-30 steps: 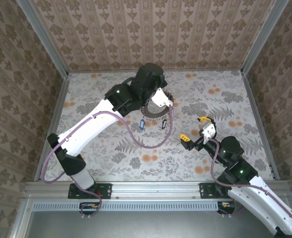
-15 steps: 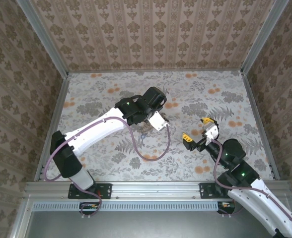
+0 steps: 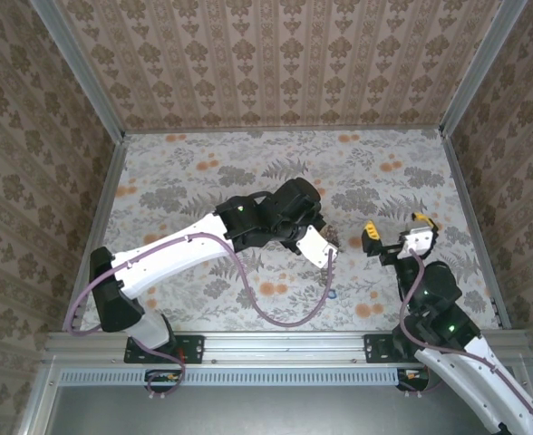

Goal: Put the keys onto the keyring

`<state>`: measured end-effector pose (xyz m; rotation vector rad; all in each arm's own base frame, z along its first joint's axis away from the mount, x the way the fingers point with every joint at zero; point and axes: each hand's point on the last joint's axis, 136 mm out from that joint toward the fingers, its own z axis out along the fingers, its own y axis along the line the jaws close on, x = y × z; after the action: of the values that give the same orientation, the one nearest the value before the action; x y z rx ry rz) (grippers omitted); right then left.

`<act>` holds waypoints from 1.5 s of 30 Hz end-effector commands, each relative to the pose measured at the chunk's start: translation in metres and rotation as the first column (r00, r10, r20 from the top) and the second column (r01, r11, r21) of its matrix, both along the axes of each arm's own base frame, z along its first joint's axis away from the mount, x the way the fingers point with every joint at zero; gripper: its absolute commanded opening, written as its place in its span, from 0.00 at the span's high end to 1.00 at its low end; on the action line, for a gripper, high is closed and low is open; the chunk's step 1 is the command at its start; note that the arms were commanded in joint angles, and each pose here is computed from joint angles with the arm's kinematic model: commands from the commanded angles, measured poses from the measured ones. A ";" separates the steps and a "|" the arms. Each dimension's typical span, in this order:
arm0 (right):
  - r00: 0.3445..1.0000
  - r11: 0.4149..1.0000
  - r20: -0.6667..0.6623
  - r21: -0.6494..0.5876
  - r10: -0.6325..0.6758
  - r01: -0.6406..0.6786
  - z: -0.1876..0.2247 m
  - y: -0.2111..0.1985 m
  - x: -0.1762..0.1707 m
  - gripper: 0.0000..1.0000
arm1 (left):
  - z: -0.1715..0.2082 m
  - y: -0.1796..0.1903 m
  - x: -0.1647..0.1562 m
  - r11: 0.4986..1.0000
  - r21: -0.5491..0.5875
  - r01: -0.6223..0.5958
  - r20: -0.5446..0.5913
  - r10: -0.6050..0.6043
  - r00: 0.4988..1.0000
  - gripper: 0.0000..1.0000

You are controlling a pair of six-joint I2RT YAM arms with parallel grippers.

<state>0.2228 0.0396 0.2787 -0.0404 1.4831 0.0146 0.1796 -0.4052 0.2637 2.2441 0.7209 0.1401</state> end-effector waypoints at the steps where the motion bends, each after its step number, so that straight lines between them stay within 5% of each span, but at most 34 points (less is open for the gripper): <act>1: 0.982 0.976 0.026 0.126 -0.185 0.180 0.000 -0.038 -0.009 0.00 | -0.019 -0.024 -0.009 1.000 -0.021 -0.005 -0.109 0.002 0.994 0.96; 10: 0.990 0.976 0.013 0.172 -0.137 0.133 -0.012 -0.031 -0.008 0.00 | -0.067 -0.033 0.022 0.996 0.055 -0.071 -0.213 0.081 0.974 0.99; 24: 0.994 0.960 -0.026 0.260 -0.103 0.106 -0.032 -0.016 0.012 0.00 | -0.099 0.086 0.042 0.966 0.114 -0.230 -0.341 0.256 0.904 0.98; 30: 0.996 0.965 -0.053 0.251 -0.069 0.080 -0.038 -0.006 0.019 0.01 | -0.135 0.132 0.059 0.924 0.212 -0.319 -0.374 0.379 0.847 0.99; 35: 0.996 0.966 -0.057 0.247 -0.065 0.077 -0.035 -0.005 0.021 0.00 | -0.169 0.168 0.070 0.871 0.287 -0.399 -0.442 0.490 0.751 0.99; 45: 0.995 0.962 -0.078 0.261 -0.058 0.076 -0.047 -0.005 0.021 0.00 | -0.190 0.198 0.034 0.786 0.369 -0.496 -0.506 0.618 0.602 0.95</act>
<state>0.2441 0.0350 0.2315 0.2040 1.5606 0.1250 0.2297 -0.2116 0.0744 2.1944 1.7758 -0.1803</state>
